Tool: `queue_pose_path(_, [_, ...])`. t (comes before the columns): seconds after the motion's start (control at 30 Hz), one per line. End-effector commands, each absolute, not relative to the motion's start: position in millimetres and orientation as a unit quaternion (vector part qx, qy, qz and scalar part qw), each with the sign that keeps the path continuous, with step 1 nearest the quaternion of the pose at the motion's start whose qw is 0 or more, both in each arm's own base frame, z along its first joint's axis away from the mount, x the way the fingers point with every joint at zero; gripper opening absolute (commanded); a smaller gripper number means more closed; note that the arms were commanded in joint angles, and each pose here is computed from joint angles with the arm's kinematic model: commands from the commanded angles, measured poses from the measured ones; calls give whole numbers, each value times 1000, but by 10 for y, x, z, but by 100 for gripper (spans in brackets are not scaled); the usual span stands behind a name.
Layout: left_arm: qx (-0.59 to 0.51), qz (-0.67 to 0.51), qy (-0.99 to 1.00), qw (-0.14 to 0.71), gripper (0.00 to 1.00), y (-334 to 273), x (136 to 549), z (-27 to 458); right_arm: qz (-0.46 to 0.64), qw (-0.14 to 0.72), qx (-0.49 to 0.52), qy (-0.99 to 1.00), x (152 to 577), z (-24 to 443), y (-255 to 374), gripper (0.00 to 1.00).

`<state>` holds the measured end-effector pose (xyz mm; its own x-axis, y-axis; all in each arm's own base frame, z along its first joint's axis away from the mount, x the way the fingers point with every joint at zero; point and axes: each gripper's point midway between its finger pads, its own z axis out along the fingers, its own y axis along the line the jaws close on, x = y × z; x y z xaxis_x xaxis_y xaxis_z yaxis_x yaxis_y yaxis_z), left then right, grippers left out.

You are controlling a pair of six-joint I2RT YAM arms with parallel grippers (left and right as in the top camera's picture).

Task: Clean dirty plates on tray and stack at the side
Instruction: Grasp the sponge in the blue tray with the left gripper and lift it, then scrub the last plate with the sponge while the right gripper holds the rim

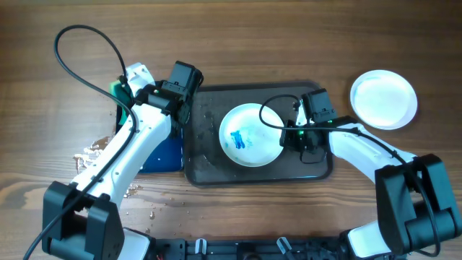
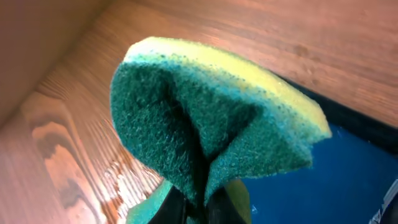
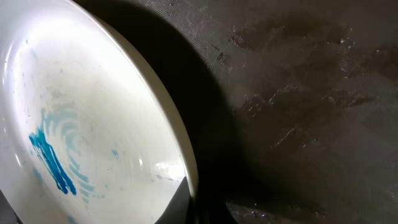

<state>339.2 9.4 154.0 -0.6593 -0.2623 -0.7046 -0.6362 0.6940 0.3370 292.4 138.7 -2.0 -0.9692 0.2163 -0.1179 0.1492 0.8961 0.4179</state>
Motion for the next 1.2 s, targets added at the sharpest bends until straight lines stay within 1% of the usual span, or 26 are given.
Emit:
queue_pose_path(0.0, [-263,153,923,235,4,-241,3390,1212,186,43,93,977,2724,-234,1323,4])
queue_pose_path(0.13, [-287,18,952,109,4,-280,3326,815,186,42,93,977,2723,-234,1323,4])
queue_pose_path(0.2, [-296,-39,952,64,4,-246,3310,693,186,43,92,977,2724,-234,1324,4])
queue_pose_path(0.27, [-287,-80,953,53,4,-264,3339,684,186,43,93,977,2724,-234,1324,4])
queue_pose_path(0.43, [-221,-154,961,54,4,-588,3403,752,186,42,93,977,2721,-234,1324,4])
queue_pose_path(0.57, [-105,-251,962,35,4,-1262,3304,883,190,42,92,976,2725,-228,1338,4])
queue_pose_path(0.63, [-65,-255,964,31,4,-1509,3229,881,190,43,92,976,2727,-228,1338,4])
queue_pose_path(0.67, [-30,-260,965,32,4,-1749,3189,857,190,43,92,976,2729,-227,1338,4])
queue_pose_path(0.73, [8,-269,963,28,4,-2075,3133,775,191,43,92,976,2729,-227,1339,4])
queue_pose_path(0.8, [33,-274,961,14,4,-2356,3055,620,192,41,92,976,2722,-227,1342,4])
queue_pose_path(0.93, [79,-322,943,-33,4,-2931,2823,317,196,38,92,976,2711,-222,1358,4])
queue_pose_path(1.07, [115,-353,927,-50,4,-3257,2690,113,199,35,92,975,2699,-219,1368,4])
queue_pose_path(1.13, [94,-347,931,-56,4,-3259,2724,-6,198,31,94,975,2681,-223,1363,4])
queue_pose_path(1.17, [57,-318,945,-54,4,-3144,2794,-97,197,29,95,975,2670,-226,1360,4])
